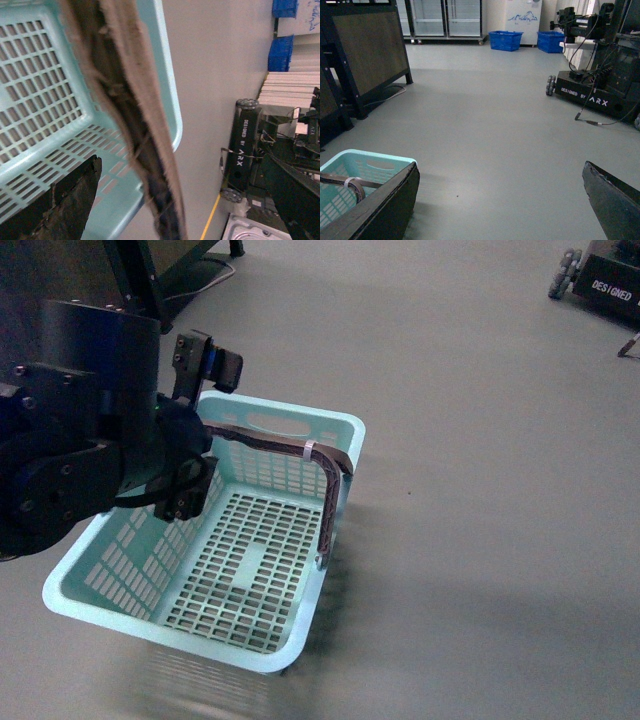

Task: Pick mango and avocado into basket

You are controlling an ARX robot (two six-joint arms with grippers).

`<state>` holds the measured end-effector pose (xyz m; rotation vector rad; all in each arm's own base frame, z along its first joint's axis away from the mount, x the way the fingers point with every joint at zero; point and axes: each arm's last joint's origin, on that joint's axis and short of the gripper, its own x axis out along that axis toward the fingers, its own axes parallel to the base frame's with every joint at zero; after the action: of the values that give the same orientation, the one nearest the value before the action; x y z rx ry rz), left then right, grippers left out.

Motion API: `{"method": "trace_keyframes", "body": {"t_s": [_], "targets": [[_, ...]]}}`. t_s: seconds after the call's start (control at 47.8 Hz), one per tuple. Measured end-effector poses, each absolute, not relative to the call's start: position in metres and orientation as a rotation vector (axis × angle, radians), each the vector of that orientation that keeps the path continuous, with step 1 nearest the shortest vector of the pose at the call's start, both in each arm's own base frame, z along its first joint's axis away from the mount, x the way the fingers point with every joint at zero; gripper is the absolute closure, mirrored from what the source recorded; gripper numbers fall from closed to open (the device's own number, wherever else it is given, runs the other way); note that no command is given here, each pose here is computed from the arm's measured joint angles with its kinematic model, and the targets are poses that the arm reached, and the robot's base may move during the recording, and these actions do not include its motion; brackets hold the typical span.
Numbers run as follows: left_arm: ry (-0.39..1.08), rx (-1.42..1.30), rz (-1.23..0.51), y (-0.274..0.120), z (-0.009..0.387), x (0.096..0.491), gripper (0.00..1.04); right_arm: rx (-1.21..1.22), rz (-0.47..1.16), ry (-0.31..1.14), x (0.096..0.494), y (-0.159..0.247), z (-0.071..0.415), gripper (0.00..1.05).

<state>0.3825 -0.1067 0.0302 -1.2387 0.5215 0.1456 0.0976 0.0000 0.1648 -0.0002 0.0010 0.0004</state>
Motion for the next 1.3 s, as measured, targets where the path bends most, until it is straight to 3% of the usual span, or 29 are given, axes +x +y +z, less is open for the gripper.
{"method": "trace_keyframes", "body": {"t_s": [0.23, 0.585, 0.753, 1.024, 1.296], "targets": [[0.465, -1.302, 0.092, -0.116, 0.021, 0.412, 0.1, 0.0, 0.0, 0.001, 0.098, 0.0, 0.165, 0.08], [0.284, -1.478, -0.082, -0.104, 0.022, 0.409, 0.64, 0.0, 0.001, 0.001, 0.098, 0.0, 0.165, 0.08], [0.248, -1.526, -0.058, -0.088, 0.058, 0.394, 0.95, 0.0, 0.001, 0.001, 0.098, 0.0, 0.165, 0.08], [0.248, -1.479, 0.082, -0.067, 0.168, 0.337, 0.97, 0.0, 0.001, 0.001, 0.098, 0.0, 0.165, 0.08], [0.134, -1.51, 0.018, -0.056, 0.275, 0.253, 0.96, 0.0, 0.0, 0.001, 0.098, 0.0, 0.165, 0.08]]}}
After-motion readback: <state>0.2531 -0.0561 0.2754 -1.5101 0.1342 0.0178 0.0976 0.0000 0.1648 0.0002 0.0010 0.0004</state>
